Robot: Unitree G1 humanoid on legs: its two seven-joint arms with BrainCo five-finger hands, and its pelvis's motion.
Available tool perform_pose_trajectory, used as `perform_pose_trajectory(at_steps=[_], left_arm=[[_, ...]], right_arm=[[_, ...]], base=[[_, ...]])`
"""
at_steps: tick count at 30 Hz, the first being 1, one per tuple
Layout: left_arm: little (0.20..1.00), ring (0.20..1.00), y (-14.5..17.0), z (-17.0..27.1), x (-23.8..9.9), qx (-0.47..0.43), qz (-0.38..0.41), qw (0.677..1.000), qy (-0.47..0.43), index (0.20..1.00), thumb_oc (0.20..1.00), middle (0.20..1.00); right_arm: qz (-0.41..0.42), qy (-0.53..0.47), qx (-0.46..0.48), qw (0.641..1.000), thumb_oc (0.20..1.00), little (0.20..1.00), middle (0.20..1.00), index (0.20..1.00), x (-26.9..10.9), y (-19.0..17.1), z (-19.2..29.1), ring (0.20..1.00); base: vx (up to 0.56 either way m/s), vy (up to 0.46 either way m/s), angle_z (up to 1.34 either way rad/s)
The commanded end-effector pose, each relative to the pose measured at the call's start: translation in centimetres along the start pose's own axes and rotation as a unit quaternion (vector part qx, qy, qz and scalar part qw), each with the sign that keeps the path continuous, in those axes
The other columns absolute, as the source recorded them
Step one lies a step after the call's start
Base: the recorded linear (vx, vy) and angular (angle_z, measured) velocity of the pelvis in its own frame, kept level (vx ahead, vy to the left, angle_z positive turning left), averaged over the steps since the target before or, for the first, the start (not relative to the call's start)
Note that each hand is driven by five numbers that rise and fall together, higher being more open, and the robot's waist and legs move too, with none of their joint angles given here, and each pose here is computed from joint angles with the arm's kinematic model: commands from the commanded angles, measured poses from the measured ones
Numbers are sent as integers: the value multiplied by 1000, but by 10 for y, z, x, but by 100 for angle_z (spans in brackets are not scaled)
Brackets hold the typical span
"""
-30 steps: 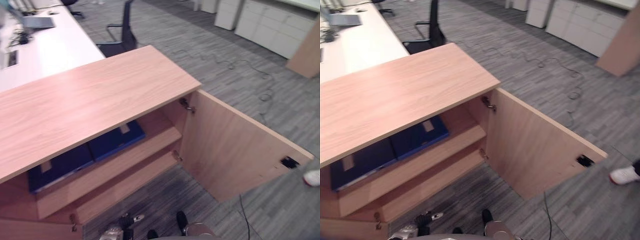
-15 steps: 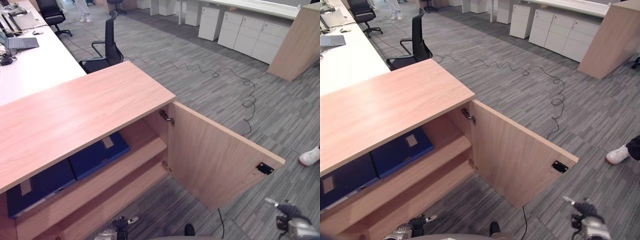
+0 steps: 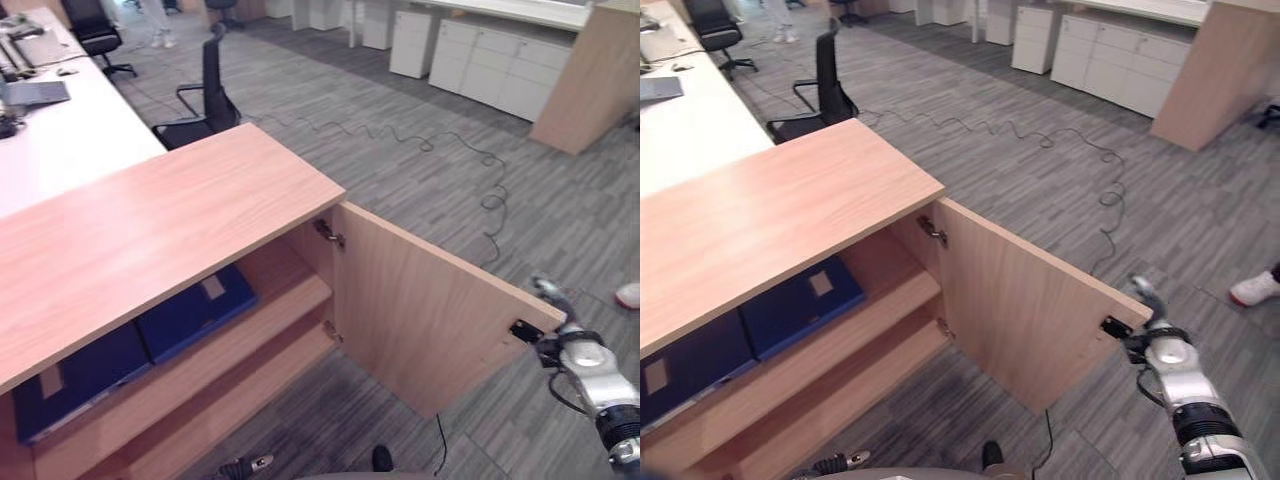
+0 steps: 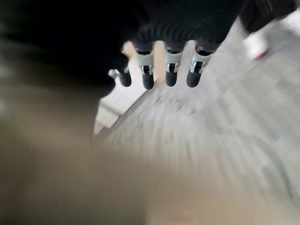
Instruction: Put the empty folder in the office cabinet
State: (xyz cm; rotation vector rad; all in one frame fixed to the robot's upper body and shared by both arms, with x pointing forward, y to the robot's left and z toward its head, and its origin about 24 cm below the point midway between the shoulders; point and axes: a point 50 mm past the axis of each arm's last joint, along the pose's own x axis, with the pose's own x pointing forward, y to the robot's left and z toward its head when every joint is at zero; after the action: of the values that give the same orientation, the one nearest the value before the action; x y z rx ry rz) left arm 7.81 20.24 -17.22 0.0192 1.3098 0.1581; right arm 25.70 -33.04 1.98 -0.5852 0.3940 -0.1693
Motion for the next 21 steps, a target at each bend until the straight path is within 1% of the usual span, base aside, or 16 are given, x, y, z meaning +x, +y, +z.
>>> perform_pose_trajectory(at_steps=[1,2,3,4,6,7,10,13,14,15,17,18,21], left_arm=[[1000,1000,6,9,1,2,10,1000,-3,1000,1000,1000],[1000,1000,3,11,1,4,7,1000,-5,1000,1000,1000],[1000,1000,3,11,1,3,8,1000,-4,1000,1000,1000],[1000,1000,1,12,1,2,6,1000,-6,1000,1000,1000],[1000,1000,-1,15,1,-1,4,1000,-10,1000,1000,1000],[1000,1000,-2,17,1,-2,3,1000,-15,1000,1000,1000],[1000,1000,-3,23,1,-12,3,1000,-25,1000,1000,1000],[1000,1000,-1,26,1,-38,7,999,-32,1000,1000,1000],[1000,1000,1,26,1,-55,10,998,-32,1000,1000,1000],[1000,1000,1,26,1,-55,10,998,-32,1000,1000,1000],[1000,1000,10,16,1,-104,26,994,-16,1000,1000,1000],[1000,1000,17,7,0,-123,39,992,-3,1000,1000,1000],[1000,1000,25,-3,-1,-135,52,989,11,1000,1000,1000]], right_arm=[[106,-110,47,987,1000,1000,1000,1000,7,57,49,1000],[193,-146,73,968,1000,1000,1000,1000,-3,103,68,1000],[193,-146,73,967,1000,1000,1000,1000,-4,103,69,1000],[239,-166,85,953,1000,1000,1000,1000,-12,124,79,1000],[300,-190,103,929,1000,1000,1000,1000,-25,150,94,1000],[343,-207,110,910,1000,1000,1000,1000,-35,167,104,1000],[438,-237,126,858,1000,1000,1000,1000,-62,202,125,1000],[508,-260,117,813,1000,1000,1000,1000,-84,222,140,1000],[521,-263,117,803,1000,1000,1000,1000,-89,225,142,1000],[521,-263,117,803,1000,1000,1000,1000,-89,225,142,1000],[549,-257,103,788,1000,1000,1000,1000,-97,235,141,1000],[551,-250,95,791,1000,1000,1000,1000,-97,236,137,1000],[552,-242,96,792,1000,1000,1000,1000,-97,234,132,1000]], base=[[-39,6,-13],[-39,6,-14],[-39,14,-23],[-23,10,-27],[-33,16,-21],[-35,19,-13],[-41,22,-16],[-40,31,-3],[-21,21,4],[-19,28,10],[-41,53,9],[-40,50,5],[-35,28,16]])
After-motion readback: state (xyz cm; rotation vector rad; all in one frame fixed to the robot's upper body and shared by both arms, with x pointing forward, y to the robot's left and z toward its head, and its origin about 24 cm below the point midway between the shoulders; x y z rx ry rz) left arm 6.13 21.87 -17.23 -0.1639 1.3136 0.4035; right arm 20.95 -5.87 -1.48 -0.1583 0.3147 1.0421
